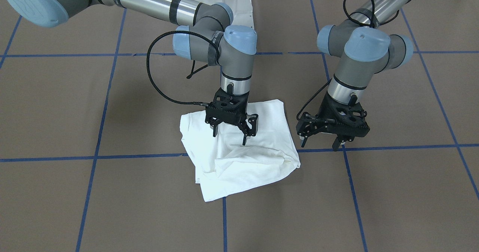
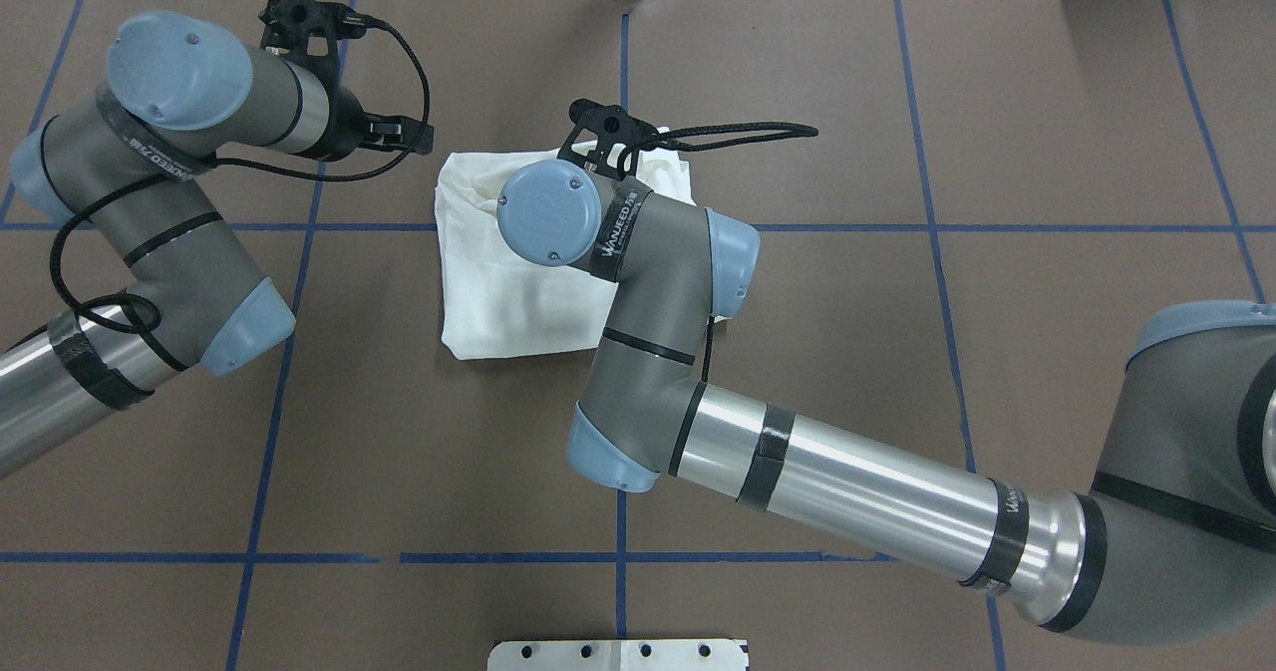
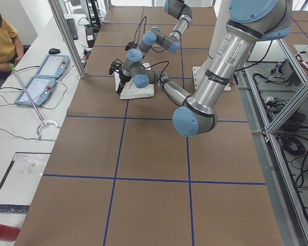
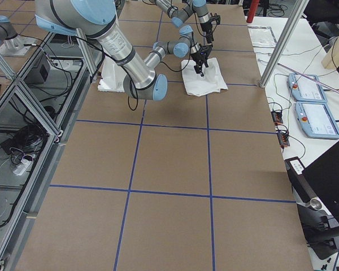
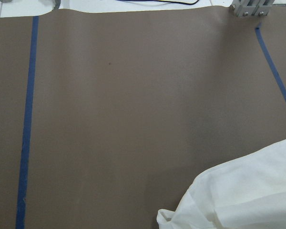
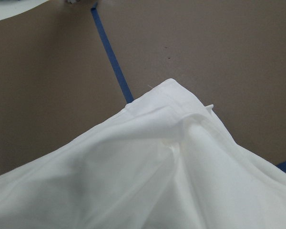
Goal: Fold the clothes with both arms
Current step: 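Release and raise the left gripper while the right gripper presses the fold, then press and smooth the folded bundle with the right gripper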
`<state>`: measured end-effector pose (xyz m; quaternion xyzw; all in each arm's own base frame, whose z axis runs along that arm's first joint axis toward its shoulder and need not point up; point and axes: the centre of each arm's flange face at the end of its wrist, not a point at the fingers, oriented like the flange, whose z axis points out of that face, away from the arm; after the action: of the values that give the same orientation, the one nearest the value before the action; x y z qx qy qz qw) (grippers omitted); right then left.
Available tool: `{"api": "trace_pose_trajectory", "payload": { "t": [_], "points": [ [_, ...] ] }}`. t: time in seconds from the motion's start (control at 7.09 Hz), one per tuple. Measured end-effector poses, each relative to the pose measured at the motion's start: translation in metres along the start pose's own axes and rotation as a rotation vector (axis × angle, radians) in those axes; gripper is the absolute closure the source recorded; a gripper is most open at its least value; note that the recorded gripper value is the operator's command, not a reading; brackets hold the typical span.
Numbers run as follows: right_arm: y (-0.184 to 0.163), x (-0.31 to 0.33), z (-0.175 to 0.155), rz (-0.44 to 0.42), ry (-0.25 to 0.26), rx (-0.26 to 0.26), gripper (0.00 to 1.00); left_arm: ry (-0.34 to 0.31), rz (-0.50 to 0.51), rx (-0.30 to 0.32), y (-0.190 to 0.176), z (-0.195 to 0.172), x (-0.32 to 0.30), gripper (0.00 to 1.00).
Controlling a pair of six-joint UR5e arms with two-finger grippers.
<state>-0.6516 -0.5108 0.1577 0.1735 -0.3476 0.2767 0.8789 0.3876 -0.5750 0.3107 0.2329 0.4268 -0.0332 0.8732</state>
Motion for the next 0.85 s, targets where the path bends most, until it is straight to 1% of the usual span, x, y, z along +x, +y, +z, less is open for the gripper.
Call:
{"api": "trace_pose_trajectory", "payload": {
  "t": [0.28,0.42,0.56,0.85],
  "points": [
    [-0.004,0.010,0.032,-0.040,0.057,0.032,0.00,0.001,-0.001,0.000,0.001,-0.001,-0.001,0.00],
    [-0.018,0.018,0.050,-0.065,0.097,0.050,0.00,0.003,-0.001,0.002,0.001,-0.003,-0.001,0.00],
    [-0.043,0.028,0.072,-0.091,0.148,0.077,0.00,0.008,-0.001,0.004,0.004,-0.008,-0.002,0.00],
    [-0.103,0.057,0.113,-0.123,0.259,0.136,0.00,0.014,0.000,0.009,0.010,-0.018,-0.008,0.00]
  ]
}}
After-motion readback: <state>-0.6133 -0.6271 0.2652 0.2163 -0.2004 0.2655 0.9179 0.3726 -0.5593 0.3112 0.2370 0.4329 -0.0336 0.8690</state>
